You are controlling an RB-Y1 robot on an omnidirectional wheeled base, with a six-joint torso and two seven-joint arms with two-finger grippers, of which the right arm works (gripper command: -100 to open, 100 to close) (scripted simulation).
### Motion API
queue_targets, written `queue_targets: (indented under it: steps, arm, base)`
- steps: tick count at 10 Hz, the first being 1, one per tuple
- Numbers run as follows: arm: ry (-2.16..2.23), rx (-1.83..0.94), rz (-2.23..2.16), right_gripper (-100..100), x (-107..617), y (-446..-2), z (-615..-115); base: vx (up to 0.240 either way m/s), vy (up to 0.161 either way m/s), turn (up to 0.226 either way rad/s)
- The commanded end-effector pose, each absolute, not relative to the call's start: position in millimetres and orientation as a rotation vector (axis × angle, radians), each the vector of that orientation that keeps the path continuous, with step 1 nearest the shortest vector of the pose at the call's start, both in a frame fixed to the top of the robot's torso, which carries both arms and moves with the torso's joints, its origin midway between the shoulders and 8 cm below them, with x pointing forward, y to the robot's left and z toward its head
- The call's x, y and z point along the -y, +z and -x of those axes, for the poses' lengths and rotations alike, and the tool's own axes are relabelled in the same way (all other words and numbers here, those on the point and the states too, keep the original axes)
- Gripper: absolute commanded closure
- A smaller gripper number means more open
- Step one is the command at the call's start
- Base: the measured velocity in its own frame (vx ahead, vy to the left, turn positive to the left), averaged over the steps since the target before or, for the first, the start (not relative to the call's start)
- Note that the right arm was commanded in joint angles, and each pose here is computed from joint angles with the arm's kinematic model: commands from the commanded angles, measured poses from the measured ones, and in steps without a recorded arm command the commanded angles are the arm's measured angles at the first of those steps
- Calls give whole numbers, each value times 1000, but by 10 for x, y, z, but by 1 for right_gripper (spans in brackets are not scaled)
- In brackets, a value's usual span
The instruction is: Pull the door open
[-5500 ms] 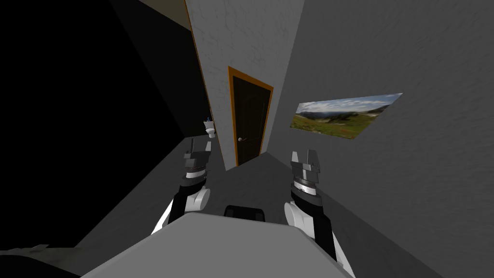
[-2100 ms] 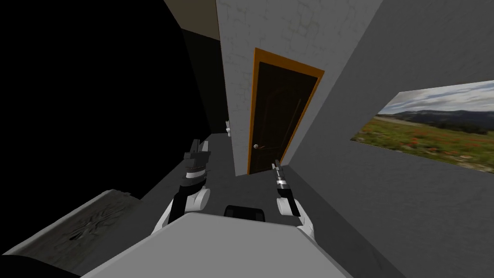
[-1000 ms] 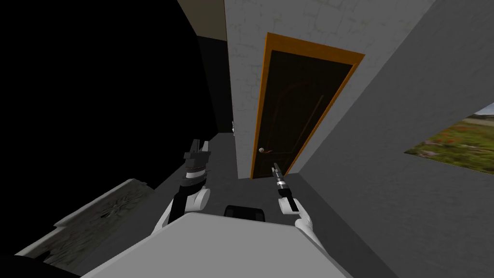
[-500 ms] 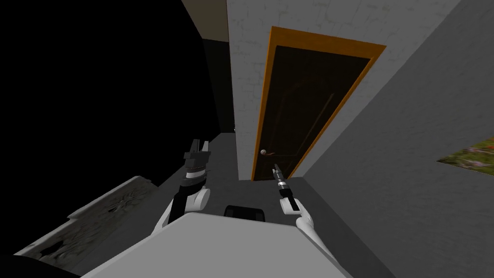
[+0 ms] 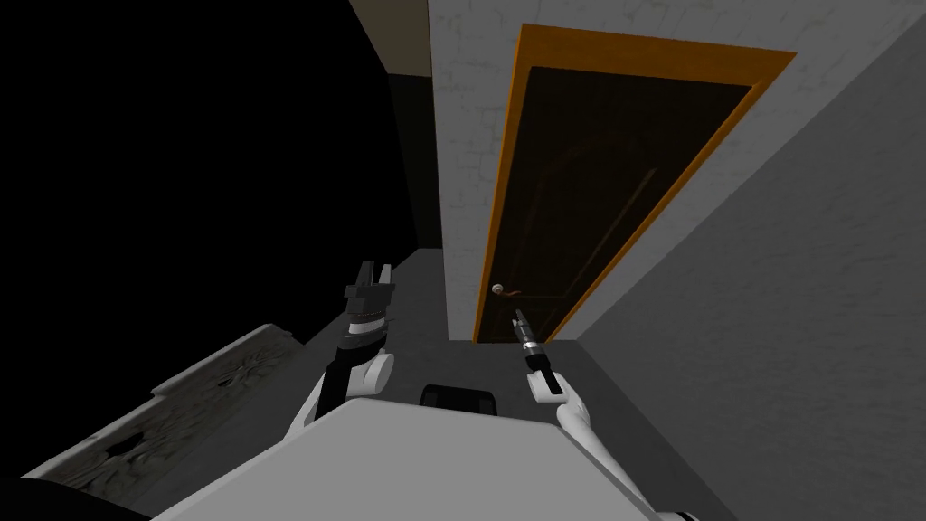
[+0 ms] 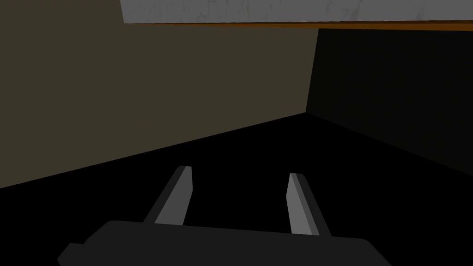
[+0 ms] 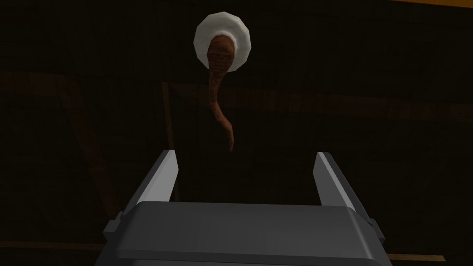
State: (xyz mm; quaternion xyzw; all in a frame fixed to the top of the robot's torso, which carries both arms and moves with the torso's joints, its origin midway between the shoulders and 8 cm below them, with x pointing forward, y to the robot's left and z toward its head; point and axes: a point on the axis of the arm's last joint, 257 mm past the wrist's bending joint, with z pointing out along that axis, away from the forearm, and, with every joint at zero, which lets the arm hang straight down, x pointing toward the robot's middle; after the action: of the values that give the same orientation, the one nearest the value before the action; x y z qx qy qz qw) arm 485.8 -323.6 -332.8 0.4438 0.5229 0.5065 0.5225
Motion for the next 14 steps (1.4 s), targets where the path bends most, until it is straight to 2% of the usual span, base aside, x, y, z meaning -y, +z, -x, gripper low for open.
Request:
queue_targets:
  steps: [1,6,14]
  arm:
    - [1200,-1265,-1076,-100,3294,-3395,-4863]
    - [1181,-1282,-1094,-100,3376,-3494,-4872]
    - [1075,-1188,-1169,-100,4455,-3552,-4418]
  base:
    - [62,-27,66]
    - [51,-18,51]
    - [176,45,172]
